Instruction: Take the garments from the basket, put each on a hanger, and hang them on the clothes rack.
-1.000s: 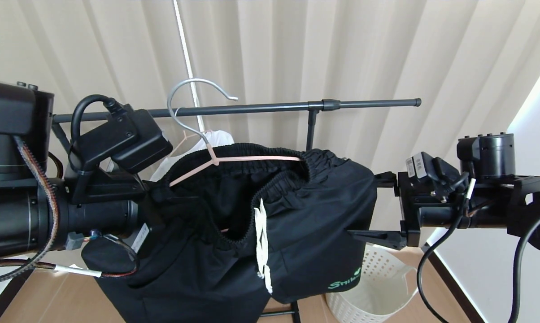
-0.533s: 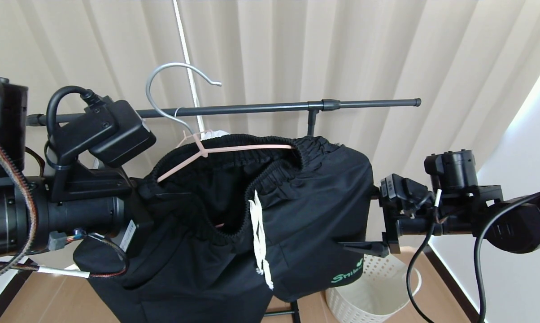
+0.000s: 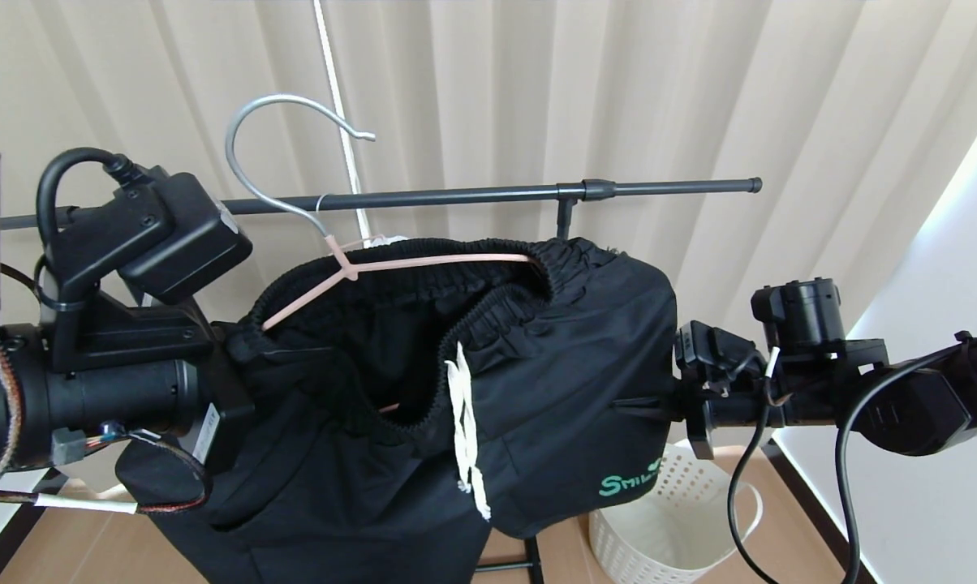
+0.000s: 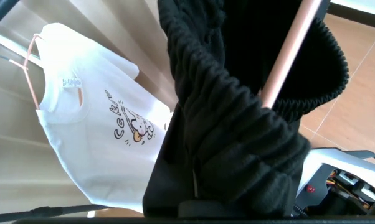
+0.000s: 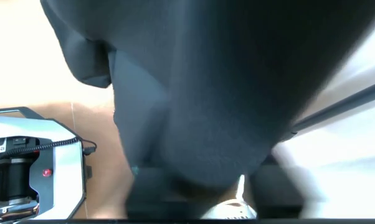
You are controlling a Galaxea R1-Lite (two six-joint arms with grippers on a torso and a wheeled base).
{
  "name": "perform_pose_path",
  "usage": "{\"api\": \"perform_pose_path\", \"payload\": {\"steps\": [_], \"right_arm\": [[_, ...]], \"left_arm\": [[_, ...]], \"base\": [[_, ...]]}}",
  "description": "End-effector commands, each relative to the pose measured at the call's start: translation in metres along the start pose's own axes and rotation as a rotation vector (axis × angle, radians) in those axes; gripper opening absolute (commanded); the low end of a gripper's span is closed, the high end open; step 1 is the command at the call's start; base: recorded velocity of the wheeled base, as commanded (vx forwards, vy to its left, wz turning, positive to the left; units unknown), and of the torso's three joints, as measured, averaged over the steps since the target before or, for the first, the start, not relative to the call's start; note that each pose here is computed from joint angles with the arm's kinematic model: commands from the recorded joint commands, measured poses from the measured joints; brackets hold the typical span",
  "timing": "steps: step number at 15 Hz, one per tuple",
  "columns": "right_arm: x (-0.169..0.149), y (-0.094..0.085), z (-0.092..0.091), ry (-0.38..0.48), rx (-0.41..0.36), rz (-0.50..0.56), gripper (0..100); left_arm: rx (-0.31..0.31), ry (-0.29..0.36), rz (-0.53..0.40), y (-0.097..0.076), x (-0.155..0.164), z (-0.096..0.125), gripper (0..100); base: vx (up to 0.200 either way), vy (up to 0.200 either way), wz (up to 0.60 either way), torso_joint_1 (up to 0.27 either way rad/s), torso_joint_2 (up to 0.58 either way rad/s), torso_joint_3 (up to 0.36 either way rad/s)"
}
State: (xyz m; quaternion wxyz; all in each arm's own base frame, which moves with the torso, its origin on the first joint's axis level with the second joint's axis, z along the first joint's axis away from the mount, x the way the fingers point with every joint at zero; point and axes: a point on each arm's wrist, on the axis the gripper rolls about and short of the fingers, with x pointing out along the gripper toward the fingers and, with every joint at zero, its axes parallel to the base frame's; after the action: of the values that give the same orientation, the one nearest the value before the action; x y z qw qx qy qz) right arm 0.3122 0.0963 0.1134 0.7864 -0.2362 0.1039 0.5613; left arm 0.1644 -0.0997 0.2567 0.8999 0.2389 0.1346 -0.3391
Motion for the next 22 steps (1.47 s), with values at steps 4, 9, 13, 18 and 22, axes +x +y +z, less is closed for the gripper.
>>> {"api": "perform_pose_path", "payload": {"steps": [4,9,13,18,22], "right_arm": [[0.0,-0.009,-0.003,0.002,0.007,-0.02,0],[0.0,-0.014,-0.007,0.011,0.016,-0.032,0],[0.0,-0.014,-0.006,0.013,0.013,-0.036,0],[-0.002,-0.011,-0.003,0.013,0.027,-0.035,0],[-0.005,-0.007,0.0,0.006,0.018,-0.037,100]], "left_arm": [[-0.018,-0.045,0.023,-0.001,-0.018,0.001,0],[-0.036,-0.061,0.04,-0.001,-0.028,-0.001,0],[-0.039,-0.058,0.039,-0.002,-0.03,-0.004,0],[-0.051,-0.04,0.031,-0.003,-0.026,-0.007,0],[-0.066,-0.003,0.047,-0.001,-0.023,-0.015,0]], "base": [[0.0,0.0,0.0,0.0,0.0,0.0],[0.0,0.0,0.0,0.0,0.0,0.0],[0.0,0.0,0.0,0.0,0.0,0.0],[0.0,0.0,0.0,0.0,0.0,0.0],[0.0,0.0,0.0,0.0,0.0,0.0]]}}
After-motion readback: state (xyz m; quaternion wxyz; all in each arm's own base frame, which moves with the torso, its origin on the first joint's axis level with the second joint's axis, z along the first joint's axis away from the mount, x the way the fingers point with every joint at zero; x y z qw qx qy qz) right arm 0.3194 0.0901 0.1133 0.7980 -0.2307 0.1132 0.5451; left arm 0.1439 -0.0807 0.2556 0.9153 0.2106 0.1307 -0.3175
